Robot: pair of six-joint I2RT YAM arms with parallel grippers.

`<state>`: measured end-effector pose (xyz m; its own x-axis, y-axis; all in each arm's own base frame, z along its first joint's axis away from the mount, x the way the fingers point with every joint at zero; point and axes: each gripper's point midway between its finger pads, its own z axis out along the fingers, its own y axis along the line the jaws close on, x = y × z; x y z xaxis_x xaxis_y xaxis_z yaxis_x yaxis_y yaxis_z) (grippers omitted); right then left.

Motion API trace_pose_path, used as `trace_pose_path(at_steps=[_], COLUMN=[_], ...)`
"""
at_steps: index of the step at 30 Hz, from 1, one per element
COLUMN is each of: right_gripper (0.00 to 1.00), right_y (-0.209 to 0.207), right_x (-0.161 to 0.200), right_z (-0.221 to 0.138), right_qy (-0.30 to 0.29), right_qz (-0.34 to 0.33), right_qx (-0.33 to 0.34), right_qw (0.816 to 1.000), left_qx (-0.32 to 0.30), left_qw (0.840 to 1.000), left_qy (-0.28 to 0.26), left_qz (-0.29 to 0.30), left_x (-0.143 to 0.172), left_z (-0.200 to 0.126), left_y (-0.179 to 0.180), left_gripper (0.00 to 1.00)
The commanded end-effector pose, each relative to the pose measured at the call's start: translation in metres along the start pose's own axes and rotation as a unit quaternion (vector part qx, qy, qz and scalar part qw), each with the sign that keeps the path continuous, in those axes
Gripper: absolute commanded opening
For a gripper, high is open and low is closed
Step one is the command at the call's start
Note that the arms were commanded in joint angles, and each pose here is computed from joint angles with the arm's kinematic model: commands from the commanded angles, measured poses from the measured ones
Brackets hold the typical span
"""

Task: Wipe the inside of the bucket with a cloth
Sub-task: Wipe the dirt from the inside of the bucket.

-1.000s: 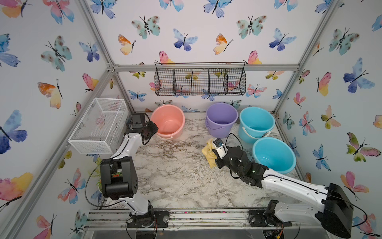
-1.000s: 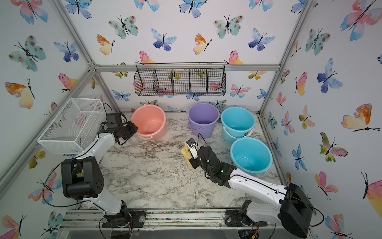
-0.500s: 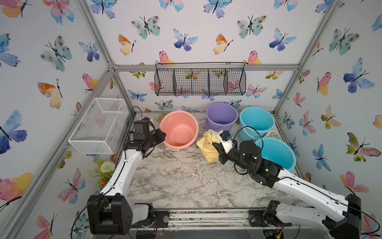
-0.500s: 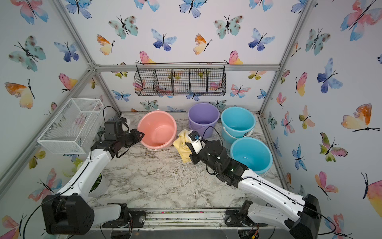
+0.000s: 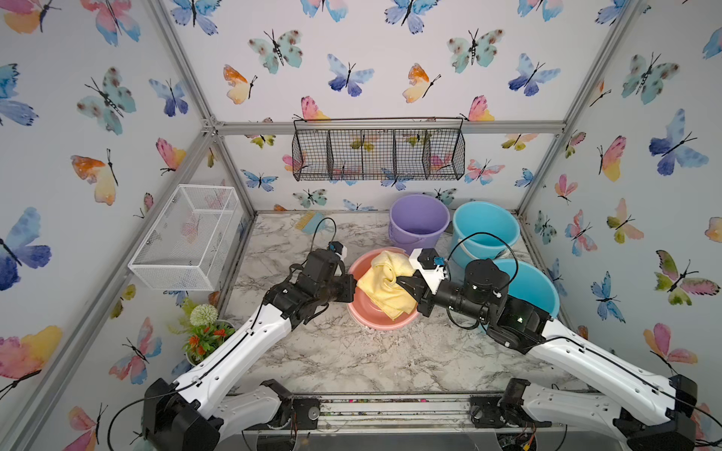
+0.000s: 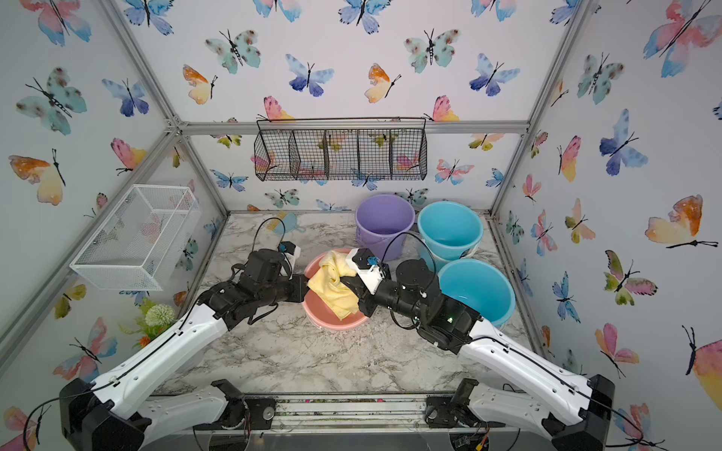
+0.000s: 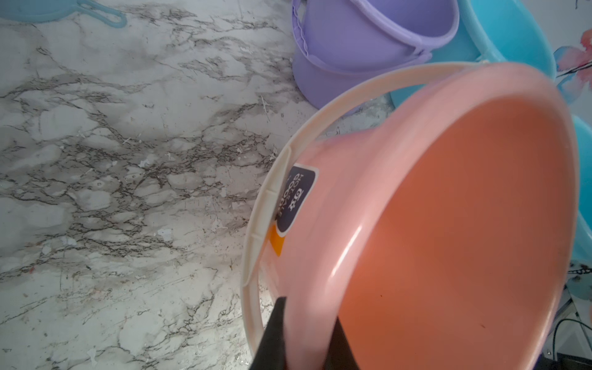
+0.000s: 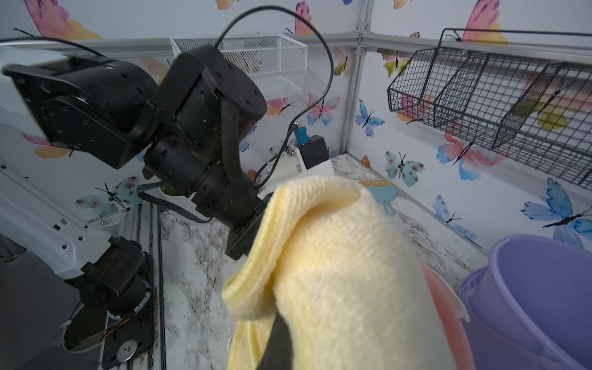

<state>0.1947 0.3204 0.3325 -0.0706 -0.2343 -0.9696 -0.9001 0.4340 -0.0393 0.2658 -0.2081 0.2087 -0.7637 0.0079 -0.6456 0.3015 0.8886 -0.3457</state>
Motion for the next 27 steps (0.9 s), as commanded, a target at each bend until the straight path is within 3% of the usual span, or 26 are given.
trace_pose_path(at_steps=[1,9,14,27], right_gripper=[0.02,0.02,0.02,0.02], right_y=[0.002,0.006,0.015,0.025], right_x=[0.037,0.115,0.145,0.223], right_z=[0.005,0.011,0.025,0.058], right_qy=[0.068,0.164,0.204,0.314], right_qz=[-0.016,-0.036,-0.062,-0.132], right_qx=[-0.004,-0.010,-0.033,-0.068], right_qw=[0.998,0.986,0.976,0.938], left_qx=[-0.011,-0.001,0.006,0.013], left_qw=[1.000,1.000,0.999,0.999], left_qy=[-0.011,0.013,0.010,0.006], left_qz=[0.001,0.007,0.039,0.042], left_x=[0.002,0.020,0.023,0.033], left_z=[-0.001,0.008,0.007,0.003], left_y=[-0.006,-0.016,-0.026,-0.034], left_gripper=[0.00,0.00,0.00,0.00])
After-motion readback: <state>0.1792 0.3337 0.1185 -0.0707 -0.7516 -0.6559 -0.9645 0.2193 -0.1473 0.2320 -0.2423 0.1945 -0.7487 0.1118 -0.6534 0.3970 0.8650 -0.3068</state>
